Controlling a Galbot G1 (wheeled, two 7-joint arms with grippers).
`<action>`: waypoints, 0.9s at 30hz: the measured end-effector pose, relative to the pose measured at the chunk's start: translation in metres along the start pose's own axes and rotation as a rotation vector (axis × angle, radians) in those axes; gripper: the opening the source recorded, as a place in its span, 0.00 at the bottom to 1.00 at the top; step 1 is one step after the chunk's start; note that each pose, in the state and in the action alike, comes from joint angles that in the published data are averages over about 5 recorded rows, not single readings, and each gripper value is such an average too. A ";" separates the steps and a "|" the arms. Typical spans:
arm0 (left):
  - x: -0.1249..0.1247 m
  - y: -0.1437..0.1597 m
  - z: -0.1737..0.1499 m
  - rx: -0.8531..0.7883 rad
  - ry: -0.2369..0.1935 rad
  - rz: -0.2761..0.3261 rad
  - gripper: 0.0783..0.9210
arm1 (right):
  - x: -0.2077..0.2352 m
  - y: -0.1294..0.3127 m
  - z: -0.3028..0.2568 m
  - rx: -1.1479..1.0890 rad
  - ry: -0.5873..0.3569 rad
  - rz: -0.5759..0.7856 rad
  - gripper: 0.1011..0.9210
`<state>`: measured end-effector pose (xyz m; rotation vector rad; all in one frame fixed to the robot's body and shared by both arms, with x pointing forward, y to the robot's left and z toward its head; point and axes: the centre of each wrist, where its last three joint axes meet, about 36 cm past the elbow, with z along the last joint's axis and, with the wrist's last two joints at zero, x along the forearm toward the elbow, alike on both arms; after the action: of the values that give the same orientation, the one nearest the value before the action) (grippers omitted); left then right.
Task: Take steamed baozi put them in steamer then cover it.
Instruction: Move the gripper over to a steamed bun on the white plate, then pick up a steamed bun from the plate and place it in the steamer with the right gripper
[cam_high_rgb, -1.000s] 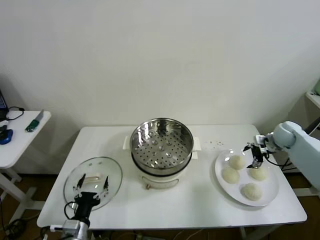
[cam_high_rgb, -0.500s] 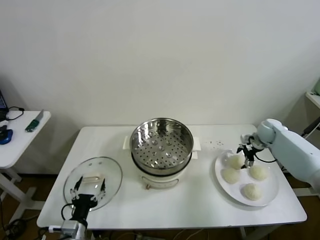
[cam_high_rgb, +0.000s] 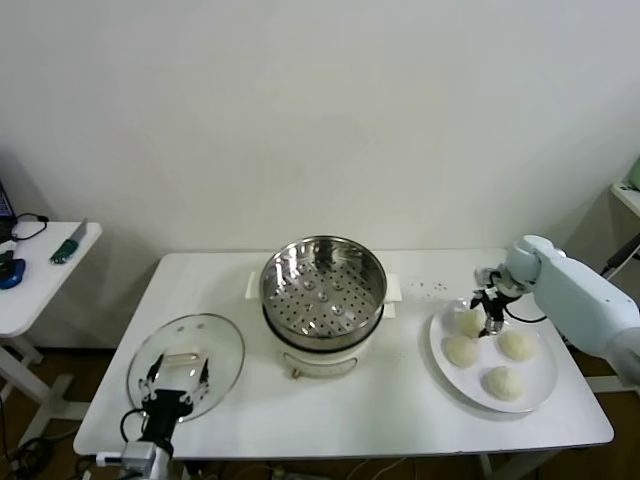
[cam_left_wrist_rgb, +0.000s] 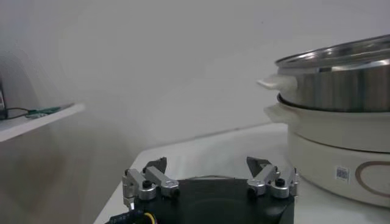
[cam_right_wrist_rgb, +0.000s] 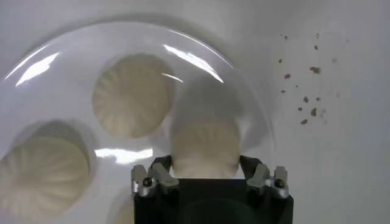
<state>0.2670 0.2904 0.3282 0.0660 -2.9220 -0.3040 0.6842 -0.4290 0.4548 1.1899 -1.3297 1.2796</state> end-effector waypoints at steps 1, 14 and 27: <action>0.000 0.000 0.000 0.000 0.001 0.000 0.88 | 0.001 0.000 0.000 0.001 0.000 0.000 0.75; 0.007 0.000 0.000 0.001 -0.001 0.000 0.88 | 0.037 -0.013 -0.011 0.094 -0.014 0.032 0.74; 0.013 -0.003 -0.001 0.007 -0.003 0.008 0.88 | 0.174 -0.064 -0.110 0.475 -0.015 0.151 0.74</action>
<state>0.2544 0.2868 0.3308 0.0551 -2.9255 -0.2932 0.7261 -0.3267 0.6404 1.4394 -1.1759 1.7646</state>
